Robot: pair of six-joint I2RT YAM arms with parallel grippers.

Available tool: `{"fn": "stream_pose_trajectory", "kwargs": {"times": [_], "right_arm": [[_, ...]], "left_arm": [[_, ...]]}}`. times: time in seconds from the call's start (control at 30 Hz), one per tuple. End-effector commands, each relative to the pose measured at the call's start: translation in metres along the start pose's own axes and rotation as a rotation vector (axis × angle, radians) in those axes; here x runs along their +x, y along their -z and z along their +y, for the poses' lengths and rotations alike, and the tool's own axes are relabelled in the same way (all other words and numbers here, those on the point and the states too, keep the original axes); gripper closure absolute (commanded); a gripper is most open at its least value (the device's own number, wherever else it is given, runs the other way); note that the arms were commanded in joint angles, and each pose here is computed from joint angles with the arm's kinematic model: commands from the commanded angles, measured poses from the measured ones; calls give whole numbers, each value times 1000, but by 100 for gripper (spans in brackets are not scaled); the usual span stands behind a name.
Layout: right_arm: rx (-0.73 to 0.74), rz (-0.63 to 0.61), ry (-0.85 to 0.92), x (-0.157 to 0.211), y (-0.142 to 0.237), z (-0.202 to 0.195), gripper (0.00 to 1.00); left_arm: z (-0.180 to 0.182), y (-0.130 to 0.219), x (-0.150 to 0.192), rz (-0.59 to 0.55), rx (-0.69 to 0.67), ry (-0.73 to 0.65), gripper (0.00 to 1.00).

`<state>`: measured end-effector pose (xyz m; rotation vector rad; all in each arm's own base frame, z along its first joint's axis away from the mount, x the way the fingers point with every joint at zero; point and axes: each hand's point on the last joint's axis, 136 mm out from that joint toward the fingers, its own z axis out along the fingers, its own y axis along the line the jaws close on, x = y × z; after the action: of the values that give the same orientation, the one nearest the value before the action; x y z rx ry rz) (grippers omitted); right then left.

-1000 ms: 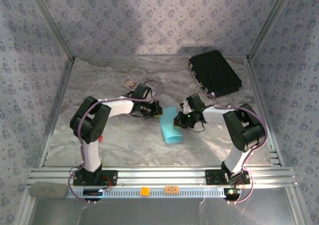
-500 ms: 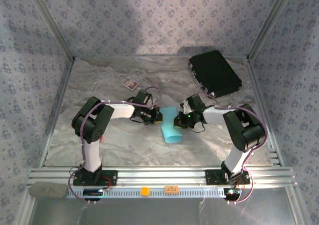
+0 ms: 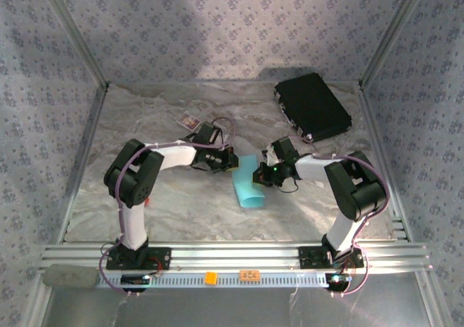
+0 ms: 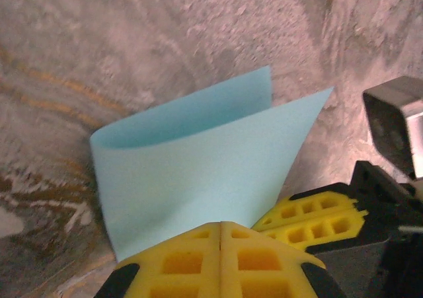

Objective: Fold a paper plane with a square sheet of paper (pick it up from the middle)
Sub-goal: First fold the square sheet of paper in half at the center of the table.

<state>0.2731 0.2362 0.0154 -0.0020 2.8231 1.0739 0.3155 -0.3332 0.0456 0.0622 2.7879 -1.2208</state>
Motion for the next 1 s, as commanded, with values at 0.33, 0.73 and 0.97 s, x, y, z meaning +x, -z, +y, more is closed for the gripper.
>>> {"fn": "stream_pose_trajectory", "kwargs": {"times": [0.33, 0.73, 0.97], "right_arm": [[229, 87, -125, 39, -6, -64, 100], [233, 82, -123, 39, -4, -65, 100], [236, 82, -125, 38, -4, -65, 100]], "left_arm": [[38, -13, -14, 5, -37, 58, 98], [2, 4, -32, -39, 47, 19, 96], [0, -2, -34, -14, 63, 11, 95]]}}
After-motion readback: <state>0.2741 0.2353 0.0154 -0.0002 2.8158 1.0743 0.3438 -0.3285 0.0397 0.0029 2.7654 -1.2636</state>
